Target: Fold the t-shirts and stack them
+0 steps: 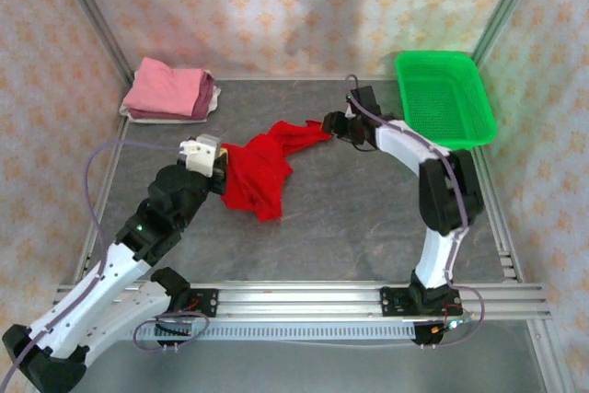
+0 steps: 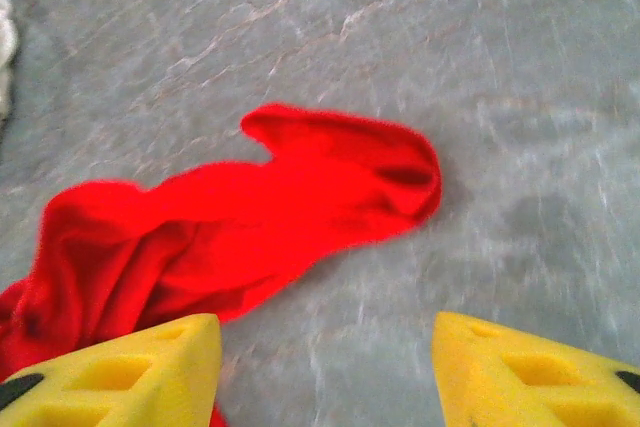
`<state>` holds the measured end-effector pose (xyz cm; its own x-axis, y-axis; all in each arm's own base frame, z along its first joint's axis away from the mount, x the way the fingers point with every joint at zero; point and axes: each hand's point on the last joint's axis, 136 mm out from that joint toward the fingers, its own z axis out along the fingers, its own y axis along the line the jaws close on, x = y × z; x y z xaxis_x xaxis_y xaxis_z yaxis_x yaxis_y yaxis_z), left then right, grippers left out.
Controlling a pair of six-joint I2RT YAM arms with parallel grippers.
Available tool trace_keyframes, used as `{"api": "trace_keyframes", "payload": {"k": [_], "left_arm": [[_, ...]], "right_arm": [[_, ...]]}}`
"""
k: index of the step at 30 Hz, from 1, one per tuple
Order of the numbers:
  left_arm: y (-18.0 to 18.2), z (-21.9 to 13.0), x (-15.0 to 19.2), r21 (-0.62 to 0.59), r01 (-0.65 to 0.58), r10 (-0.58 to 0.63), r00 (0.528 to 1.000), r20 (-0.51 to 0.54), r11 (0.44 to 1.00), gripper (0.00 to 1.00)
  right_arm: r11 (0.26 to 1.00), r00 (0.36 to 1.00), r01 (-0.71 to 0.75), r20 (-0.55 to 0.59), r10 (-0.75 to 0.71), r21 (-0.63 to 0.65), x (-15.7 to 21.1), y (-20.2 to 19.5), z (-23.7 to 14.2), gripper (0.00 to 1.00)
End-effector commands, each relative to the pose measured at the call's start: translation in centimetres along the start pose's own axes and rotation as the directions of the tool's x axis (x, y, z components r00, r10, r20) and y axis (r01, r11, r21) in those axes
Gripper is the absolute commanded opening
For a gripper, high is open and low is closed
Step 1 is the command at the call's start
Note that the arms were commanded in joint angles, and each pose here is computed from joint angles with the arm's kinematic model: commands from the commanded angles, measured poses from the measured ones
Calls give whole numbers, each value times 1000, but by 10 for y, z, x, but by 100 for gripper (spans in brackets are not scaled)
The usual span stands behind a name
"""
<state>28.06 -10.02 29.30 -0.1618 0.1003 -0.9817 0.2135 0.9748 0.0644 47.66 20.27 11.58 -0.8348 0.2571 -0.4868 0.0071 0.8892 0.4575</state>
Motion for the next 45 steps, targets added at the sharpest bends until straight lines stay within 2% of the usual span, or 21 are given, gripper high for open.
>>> {"api": "trace_keyframes", "payload": {"k": [1,6,8,9,11,12,14,16,25,28,32,33,34,35,36,37,38,40,42,43,45], "left_arm": [[28,-6,-16,-115,78,-66,992,106,990,0],[53,-7,0,-216,108,-93,993,75,970,0],[58,-7,2,-232,128,-109,990,94,964,0],[60,-7,3,-239,141,-119,988,103,961,0],[63,-6,3,-254,159,-134,985,112,954,0],[66,-6,3,-265,169,-143,983,115,949,0],[67,-5,0,-266,172,-145,982,120,949,0],[67,-4,-3,-266,172,-144,982,121,949,0],[71,-16,-20,-251,219,-166,963,213,943,0],[67,-14,-24,-225,204,-159,966,202,953,0],[67,2,-6,-253,190,-163,979,122,949,0],[66,7,-1,-247,186,-164,981,107,951,0],[66,12,5,-251,188,-170,981,91,950,0],[69,17,12,-272,197,-184,980,71,942,0],[73,21,20,-299,201,-195,980,51,933,0],[81,24,31,-353,209,-213,977,27,912,17],[94,25,42,-426,229,-250,968,7,875,40],[110,19,57,-508,276,-338,941,-32,816,61],[111,11,66,-528,302,-386,921,-53,794,85],[109,8,72,-523,322,-412,909,-63,789,92],[103,-1,84,-523,378,-491,867,-91,764,90]], "right_arm": [[993,998,49,-39,-45,105,-8,-16,28,62],[989,993,83,-91,-72,126,-20,-18,75,62],[989,989,99,-122,-86,106,-20,-15,89,57],[990,986,108,-137,-96,89,-19,-12,93,52],[990,985,108,-144,-94,92,-21,-11,93,28],[990,986,107,-141,-93,95,-23,-10,88,20],[990,988,109,-118,-99,90,-26,-5,70,17],[992,992,96,-84,-90,80,-29,-2,49,0],[1000,997,0,72,1,-4,-15,-10,-56,0],[1000,994,11,105,-13,20,-9,-16,-82,0],[1000,993,8,120,-10,19,-6,-21,-88,0],[1000,993,8,116,-10,20,-5,-22,-84,6],[1000,995,0,96,-2,19,-3,-24,-75,22],[1000,998,-1,56,1,9,1,-22,-66,33],[1000,1000,-3,15,3,1,5,-21,-57,35],[1000,1000,-6,-19,6,-3,10,-20,-45,37],[1000,999,-9,-30,9,-5,13,-20,-36,38],[1000,999,-11,-35,11,-13,16,-17,-24,39],[1000,998,-8,-63,7,-19,20,-14,-13,40],[1000,997,-5,-78,3,-23,23,-12,-9,41],[1000,996,-4,-89,1,-26,27,-12,-3,41]]}}
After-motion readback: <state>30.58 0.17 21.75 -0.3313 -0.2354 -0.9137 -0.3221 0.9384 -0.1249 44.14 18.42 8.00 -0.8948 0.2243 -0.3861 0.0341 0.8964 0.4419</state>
